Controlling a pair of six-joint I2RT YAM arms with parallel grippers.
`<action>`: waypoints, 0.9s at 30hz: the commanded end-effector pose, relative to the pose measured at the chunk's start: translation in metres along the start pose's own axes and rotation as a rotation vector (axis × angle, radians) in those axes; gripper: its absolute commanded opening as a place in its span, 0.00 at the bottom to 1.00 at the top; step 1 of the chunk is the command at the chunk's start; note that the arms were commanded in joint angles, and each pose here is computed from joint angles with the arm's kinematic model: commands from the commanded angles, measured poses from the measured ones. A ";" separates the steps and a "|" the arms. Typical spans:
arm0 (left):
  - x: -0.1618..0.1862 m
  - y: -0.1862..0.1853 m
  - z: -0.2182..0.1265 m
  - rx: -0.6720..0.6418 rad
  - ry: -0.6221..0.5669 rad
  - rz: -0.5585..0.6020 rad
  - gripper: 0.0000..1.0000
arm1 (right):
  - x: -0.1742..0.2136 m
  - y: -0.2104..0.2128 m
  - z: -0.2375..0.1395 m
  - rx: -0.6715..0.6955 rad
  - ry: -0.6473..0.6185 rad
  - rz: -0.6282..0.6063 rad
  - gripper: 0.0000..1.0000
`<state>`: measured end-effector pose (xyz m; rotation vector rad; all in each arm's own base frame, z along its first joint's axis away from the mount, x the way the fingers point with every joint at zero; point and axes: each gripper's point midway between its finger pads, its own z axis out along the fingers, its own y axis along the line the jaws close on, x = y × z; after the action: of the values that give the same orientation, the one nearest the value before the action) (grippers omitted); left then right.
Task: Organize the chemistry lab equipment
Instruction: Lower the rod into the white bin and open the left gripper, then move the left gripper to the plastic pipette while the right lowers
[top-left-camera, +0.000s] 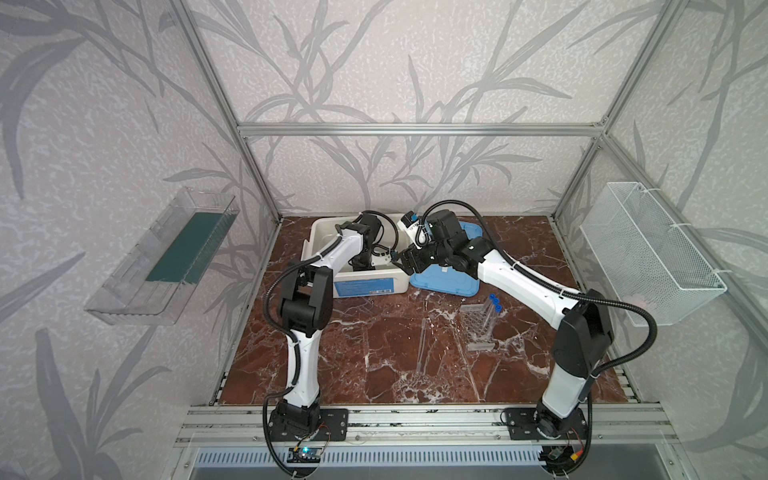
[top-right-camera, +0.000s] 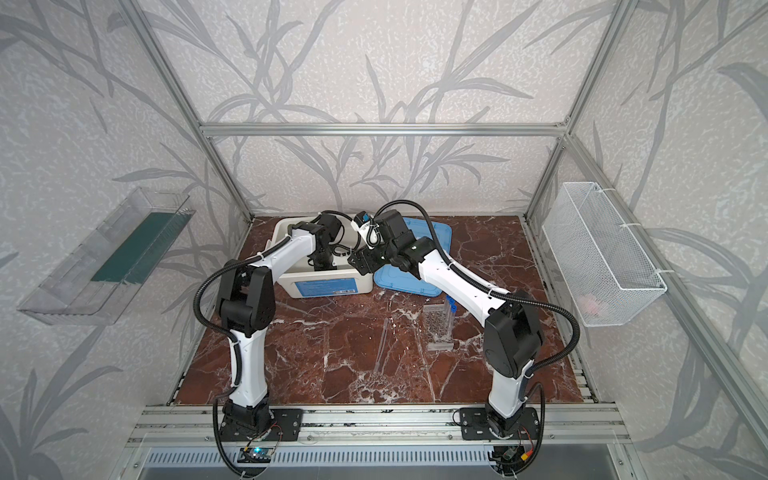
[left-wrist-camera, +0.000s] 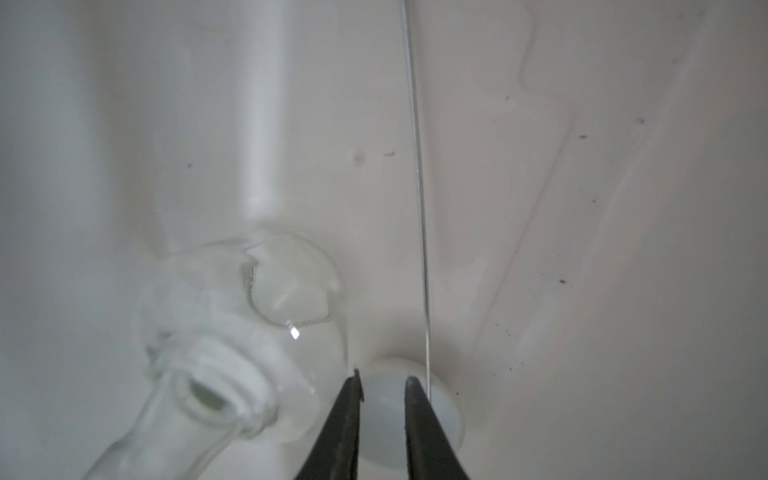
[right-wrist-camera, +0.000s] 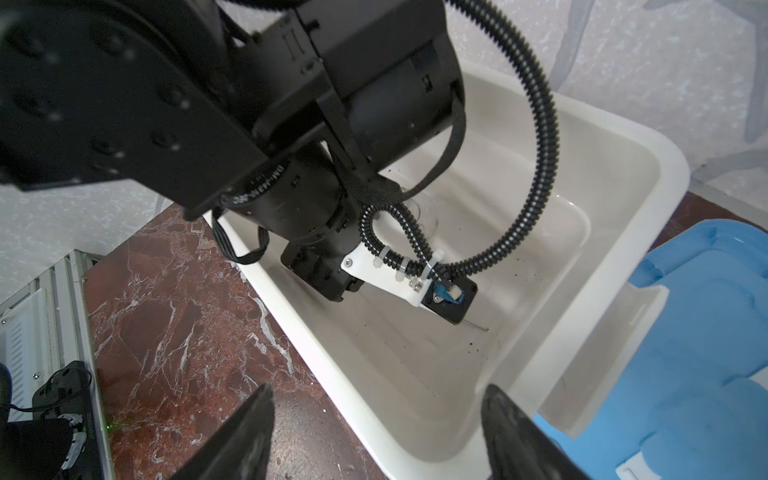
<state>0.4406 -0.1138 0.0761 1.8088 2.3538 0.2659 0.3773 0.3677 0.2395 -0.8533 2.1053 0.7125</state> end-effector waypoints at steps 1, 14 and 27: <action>-0.009 0.017 -0.057 -0.105 -0.074 -0.010 0.27 | -0.023 0.008 -0.029 0.012 -0.060 -0.023 0.79; -0.015 0.038 -0.181 -0.408 -0.279 -0.208 0.56 | -0.019 0.023 -0.108 0.056 -0.102 -0.039 0.99; -0.066 -0.043 -0.287 -0.161 -0.818 -0.779 0.99 | 0.082 0.019 -0.161 0.140 0.010 0.122 0.99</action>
<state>0.3796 -0.1749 0.3422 0.7617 2.0518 0.0045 0.2656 0.2536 0.2855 -0.7186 2.1153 0.6358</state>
